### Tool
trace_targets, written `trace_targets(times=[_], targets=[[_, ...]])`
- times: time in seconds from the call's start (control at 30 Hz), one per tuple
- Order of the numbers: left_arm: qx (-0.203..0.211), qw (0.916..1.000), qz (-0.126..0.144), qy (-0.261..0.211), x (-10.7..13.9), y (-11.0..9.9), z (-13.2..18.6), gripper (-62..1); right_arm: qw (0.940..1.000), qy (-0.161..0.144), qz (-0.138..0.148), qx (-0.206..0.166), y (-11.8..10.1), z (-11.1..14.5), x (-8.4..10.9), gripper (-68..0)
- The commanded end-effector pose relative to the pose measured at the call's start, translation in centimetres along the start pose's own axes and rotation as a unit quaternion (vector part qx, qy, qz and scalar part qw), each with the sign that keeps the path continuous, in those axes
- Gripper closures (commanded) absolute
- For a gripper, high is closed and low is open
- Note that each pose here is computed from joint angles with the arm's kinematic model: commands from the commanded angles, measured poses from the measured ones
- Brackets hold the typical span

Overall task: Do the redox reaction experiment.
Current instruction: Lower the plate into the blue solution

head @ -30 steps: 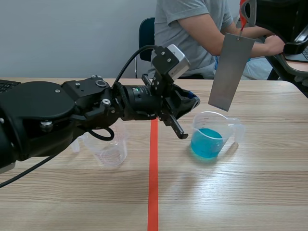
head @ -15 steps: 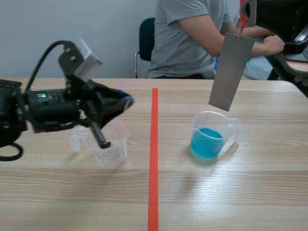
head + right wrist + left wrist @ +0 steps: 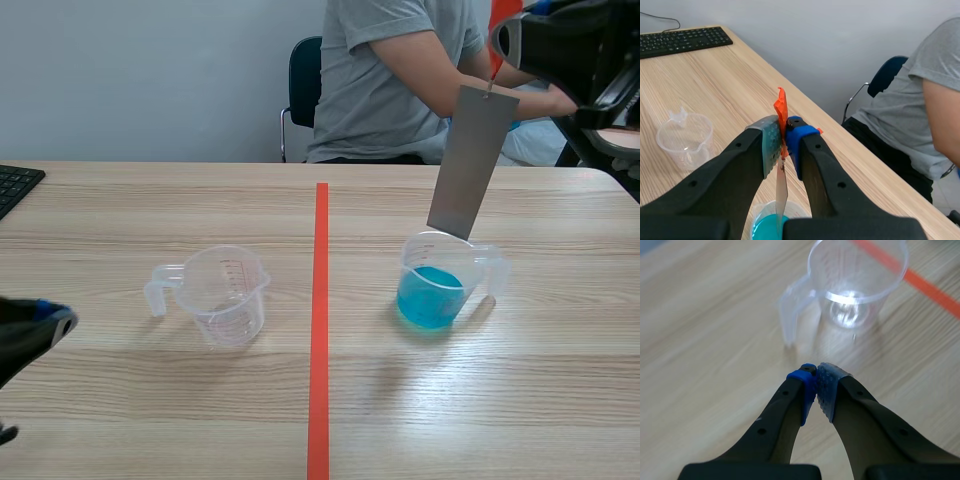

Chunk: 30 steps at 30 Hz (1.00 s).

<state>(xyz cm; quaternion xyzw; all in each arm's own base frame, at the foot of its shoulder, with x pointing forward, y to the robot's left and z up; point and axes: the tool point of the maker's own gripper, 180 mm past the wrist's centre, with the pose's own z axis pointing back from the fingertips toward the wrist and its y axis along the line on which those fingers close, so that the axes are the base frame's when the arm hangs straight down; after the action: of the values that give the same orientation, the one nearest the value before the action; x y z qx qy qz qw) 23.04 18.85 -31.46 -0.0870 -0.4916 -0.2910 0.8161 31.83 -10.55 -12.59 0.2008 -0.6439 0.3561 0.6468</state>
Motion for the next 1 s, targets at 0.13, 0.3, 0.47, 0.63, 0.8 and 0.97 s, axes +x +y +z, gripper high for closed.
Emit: trace_targets(times=[0.13, 0.3, 0.47, 0.63, 0.8, 0.97], targets=[[0.054, 0.9959, 0.057, 0.046, -4.4, -0.1, 3.7, -3.6, 0.9999, -0.011, 0.013, -0.001, -0.5, -0.2, 0.4, -1.7], [0.092, 0.9866, 0.094, 0.096, -8.0, -0.8, 6.9, -3.6, 0.9999, -0.01, 0.01, -0.003, -0.7, -0.4, -0.5, -1.7], [0.109, 0.9769, 0.126, 0.134, -10.5, -2.6, 9.2, -3.6, 1.0, -0.007, 0.005, -0.002, -0.7, -0.8, -1.6, -1.7], [0.127, 0.9665, 0.157, 0.159, -12.3, -4.1, 10.7, -3.6, 1.0, 0.001, -0.004, -0.006, -0.8, -1.3, -3.1, -1.7], [0.144, 0.9582, 0.183, 0.166, -13.3, -4.8, 11.3, -3.6, 0.9997, 0.005, -0.011, -0.02, -1.4, -1.8, -4.6, -1.7], [0.152, 0.954, 0.197, 0.167, -13.7, -5.3, 11.5, -3.6, 0.9994, 0.016, -0.017, -0.024, -1.5, -2.4, -6.6, -1.7]])
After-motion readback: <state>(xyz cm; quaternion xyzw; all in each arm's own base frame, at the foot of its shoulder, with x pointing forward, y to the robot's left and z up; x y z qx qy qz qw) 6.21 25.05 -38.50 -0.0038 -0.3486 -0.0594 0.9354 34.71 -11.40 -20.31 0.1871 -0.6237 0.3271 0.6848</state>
